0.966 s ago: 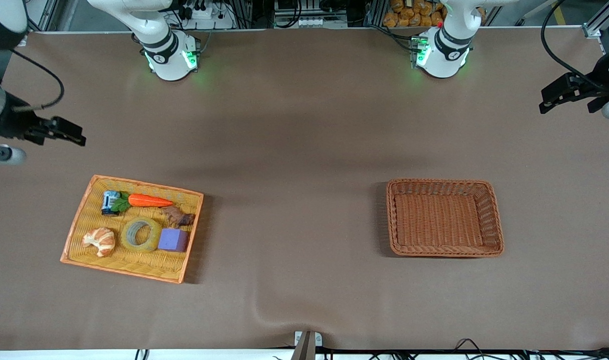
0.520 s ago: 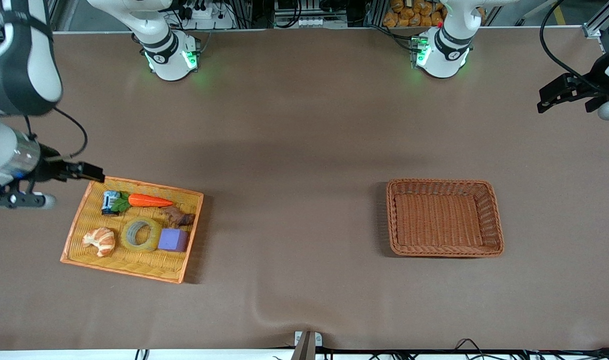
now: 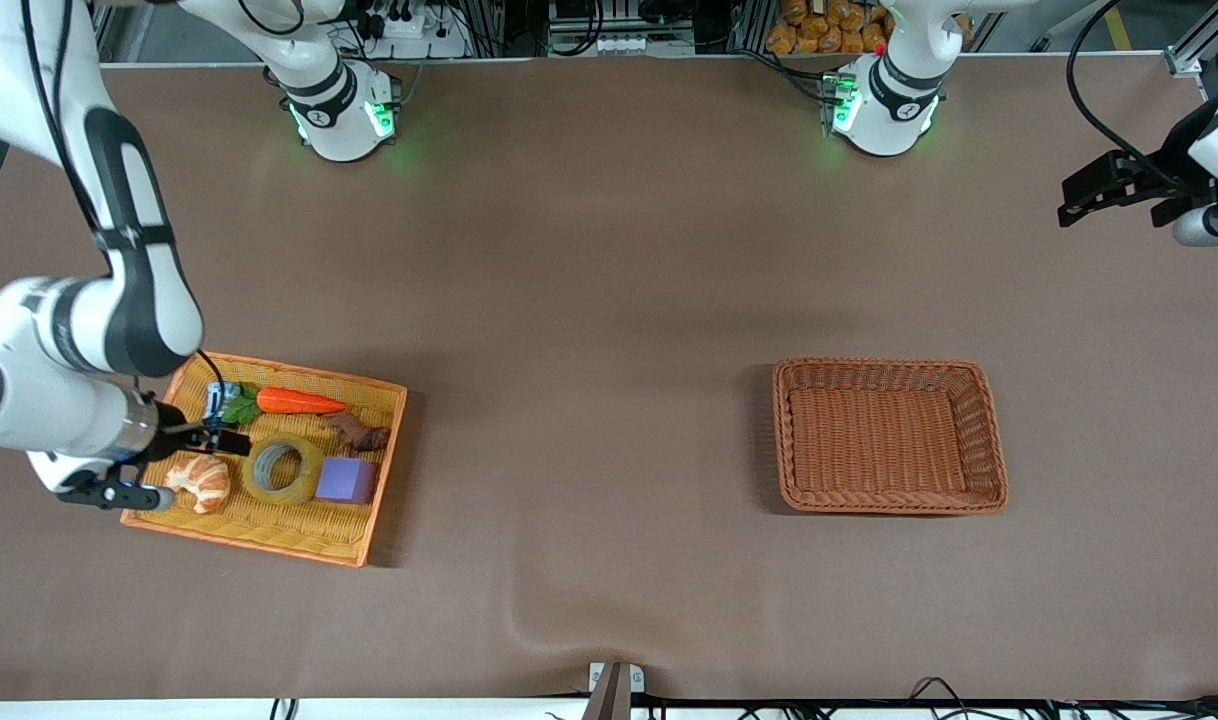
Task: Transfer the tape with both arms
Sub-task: 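Reach the right gripper down into the tray over the yellow tape roll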
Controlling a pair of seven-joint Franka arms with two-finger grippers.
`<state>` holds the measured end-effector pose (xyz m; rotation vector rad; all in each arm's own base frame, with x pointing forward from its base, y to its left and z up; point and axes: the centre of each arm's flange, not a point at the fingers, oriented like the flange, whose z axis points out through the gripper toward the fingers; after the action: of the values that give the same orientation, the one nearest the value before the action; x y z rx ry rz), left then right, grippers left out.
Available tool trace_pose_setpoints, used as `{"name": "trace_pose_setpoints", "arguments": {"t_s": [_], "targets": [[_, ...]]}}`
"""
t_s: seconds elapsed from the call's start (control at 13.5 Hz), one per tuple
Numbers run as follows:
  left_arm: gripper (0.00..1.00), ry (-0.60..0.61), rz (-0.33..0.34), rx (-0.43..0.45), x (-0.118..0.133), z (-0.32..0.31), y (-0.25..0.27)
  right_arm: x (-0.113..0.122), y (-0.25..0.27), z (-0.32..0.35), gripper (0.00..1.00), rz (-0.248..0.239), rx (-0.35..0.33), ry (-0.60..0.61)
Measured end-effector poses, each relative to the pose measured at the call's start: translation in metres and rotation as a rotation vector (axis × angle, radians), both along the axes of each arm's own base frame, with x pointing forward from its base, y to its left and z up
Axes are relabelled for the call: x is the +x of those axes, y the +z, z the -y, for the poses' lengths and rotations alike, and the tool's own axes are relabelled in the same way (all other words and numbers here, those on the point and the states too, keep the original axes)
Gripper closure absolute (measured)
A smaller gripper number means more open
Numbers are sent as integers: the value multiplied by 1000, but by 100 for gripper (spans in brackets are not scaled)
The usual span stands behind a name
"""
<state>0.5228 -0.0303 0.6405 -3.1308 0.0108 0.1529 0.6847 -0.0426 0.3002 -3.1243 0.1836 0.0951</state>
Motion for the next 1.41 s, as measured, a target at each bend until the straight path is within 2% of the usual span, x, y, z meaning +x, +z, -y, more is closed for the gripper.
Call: {"name": "trace_pose_setpoints", "arguments": {"t_s": [0.22,0.52,0.82,1.41], "targets": [[0,8,-8,2,0,1,-4,2,-44,7,0,-15,-1,-35],[0,9,-8,2,0,1,-4,0,-61,20,0,-34,3,-90],[0,9,-9,2,0,1,-4,-2,-75,19,0,-52,45,-151],[0,0,-8,2,0,6,-4,-8,-101,26,0,-39,58,-181]]}}
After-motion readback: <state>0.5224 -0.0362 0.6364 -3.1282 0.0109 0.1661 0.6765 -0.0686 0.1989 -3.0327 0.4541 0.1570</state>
